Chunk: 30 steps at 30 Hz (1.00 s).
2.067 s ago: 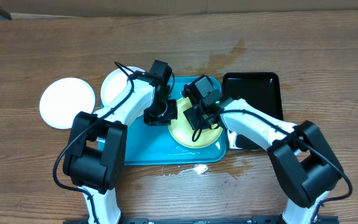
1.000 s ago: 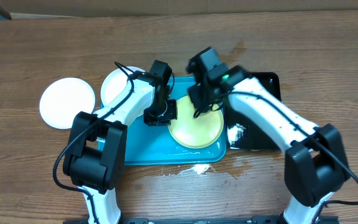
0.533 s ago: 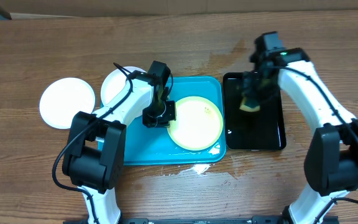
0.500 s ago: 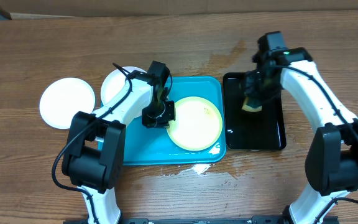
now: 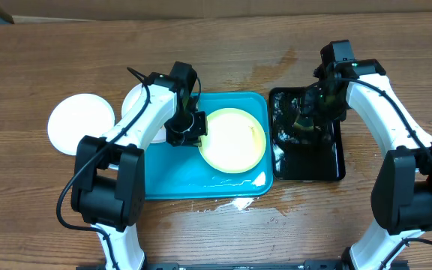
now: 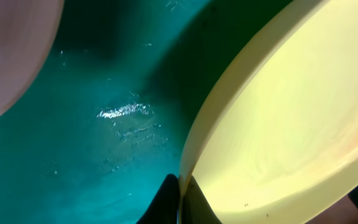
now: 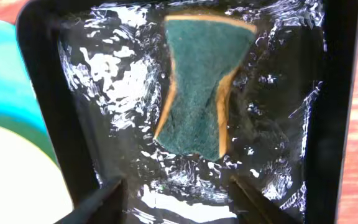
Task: Clean dirty plates on tray and stack at the side
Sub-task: 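Put the sponge down in the black tray and release it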
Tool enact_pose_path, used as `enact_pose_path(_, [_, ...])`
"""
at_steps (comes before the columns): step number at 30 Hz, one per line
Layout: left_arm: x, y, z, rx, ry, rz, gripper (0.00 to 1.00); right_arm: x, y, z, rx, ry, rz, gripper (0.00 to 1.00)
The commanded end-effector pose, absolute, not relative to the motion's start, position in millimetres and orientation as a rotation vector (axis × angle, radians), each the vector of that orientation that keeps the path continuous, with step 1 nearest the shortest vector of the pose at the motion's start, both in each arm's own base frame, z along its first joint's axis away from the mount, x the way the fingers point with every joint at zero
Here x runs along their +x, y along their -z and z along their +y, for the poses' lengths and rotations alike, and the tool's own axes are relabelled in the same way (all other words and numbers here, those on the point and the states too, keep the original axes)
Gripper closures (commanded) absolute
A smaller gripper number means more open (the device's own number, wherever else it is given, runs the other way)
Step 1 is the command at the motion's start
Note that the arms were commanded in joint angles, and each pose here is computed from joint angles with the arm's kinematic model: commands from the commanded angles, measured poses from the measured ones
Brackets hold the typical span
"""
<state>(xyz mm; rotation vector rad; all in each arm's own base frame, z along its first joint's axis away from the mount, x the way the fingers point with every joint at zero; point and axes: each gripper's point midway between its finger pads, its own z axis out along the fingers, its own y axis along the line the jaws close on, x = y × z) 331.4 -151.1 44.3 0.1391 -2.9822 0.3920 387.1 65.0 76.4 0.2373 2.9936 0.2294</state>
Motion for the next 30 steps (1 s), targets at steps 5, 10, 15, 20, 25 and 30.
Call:
enact_pose_path(5, [339.1,-62.7,-169.9,0.065,-0.548,-2.964,0.96,386.0,-87.1,63.6,0.227,-0.235,2.971,0.00])
enact_pose_path(10, [340.0,-71.3,-171.2,0.055,-0.556,-2.960,0.96,386.2,-87.1,63.6,0.227,-0.235,2.970,0.00])
enact_pose_path(15, [336.6,-76.1,-170.4,0.055,-0.545,-2.944,0.96,394.3,-90.7,59.6,0.252,-0.242,2.938,0.00])
enact_pose_path(20, [329.9,-78.8,-168.7,0.062,-0.527,-2.918,0.96,398.5,-93.6,47.9,0.304,-0.250,2.922,0.00])
enact_pose_path(25, [327.5,-87.3,-168.3,0.059,-0.516,-2.906,0.96,400.3,-93.7,34.6,0.349,-0.241,2.912,0.00])
enact_pose_path(30, [333.1,-106.0,-165.3,0.040,-0.474,-2.936,0.96,401.3,-93.7,28.5,0.368,-0.232,2.907,0.00])
